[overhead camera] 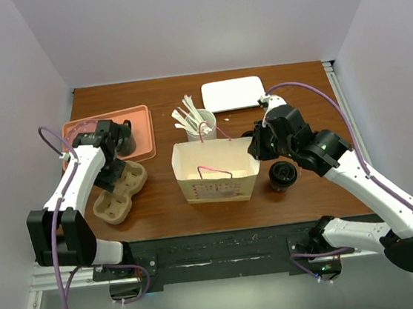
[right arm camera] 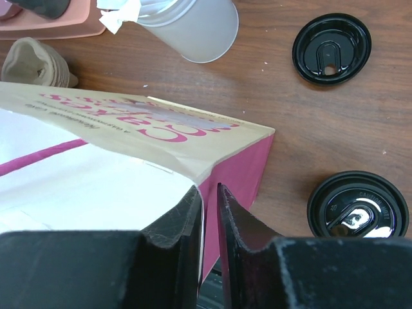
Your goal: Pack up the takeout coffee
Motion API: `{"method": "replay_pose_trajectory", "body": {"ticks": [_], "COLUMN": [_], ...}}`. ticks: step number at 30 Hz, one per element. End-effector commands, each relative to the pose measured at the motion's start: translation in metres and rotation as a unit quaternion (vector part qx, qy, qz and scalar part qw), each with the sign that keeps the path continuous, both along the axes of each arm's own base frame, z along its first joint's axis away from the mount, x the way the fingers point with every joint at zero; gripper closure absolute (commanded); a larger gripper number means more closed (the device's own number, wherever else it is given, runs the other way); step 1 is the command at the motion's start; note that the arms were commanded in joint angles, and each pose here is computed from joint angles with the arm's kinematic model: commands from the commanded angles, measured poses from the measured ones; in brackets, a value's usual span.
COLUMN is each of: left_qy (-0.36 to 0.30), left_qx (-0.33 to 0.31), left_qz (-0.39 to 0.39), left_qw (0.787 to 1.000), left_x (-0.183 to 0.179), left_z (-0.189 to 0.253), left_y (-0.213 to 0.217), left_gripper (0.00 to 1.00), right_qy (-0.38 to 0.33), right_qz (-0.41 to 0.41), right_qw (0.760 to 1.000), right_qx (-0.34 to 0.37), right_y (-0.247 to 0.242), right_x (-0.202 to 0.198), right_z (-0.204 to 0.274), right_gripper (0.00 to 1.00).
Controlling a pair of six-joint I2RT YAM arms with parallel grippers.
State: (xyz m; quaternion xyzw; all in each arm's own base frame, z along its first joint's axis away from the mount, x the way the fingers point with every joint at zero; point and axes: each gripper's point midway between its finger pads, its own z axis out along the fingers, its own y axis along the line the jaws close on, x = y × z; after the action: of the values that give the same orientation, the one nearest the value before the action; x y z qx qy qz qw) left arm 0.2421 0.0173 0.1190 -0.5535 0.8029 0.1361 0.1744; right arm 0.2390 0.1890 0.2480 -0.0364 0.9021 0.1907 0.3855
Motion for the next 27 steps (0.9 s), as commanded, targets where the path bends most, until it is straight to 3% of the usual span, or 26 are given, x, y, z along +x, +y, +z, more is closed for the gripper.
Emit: {"method": "replay_pose_trajectory", "body": {"ticks": [1,12,27], "left_qy": [0.027,0.002,0.016], "left_qx": [0.011,0.020,0.003], "left_qz": [-0.039,-0.132,-0.143], "left_qw": [0.999,0.991,0.990], "left_x": [0.002,0.012,0.003], "left_z": [-0.012,-0.014,-0.027], "left_y": [0.003,0.004,-0.001], "left_gripper": [0.42,0.41,0.41], "right_qy": [-0.036,-0.056,-0.069], "right_qz": [0.007,0.010,0.007], "right_qw": [0.999,0.998,0.998], "right_qx": [0.003,0.001,0.001], "right_y": [0.001,-0.001,-0.003], "right_x": [0.006,0.008,0.010], "right_z": [0.022,0.034,0.046], "right_gripper": [0.80,0.78,0.70]}}
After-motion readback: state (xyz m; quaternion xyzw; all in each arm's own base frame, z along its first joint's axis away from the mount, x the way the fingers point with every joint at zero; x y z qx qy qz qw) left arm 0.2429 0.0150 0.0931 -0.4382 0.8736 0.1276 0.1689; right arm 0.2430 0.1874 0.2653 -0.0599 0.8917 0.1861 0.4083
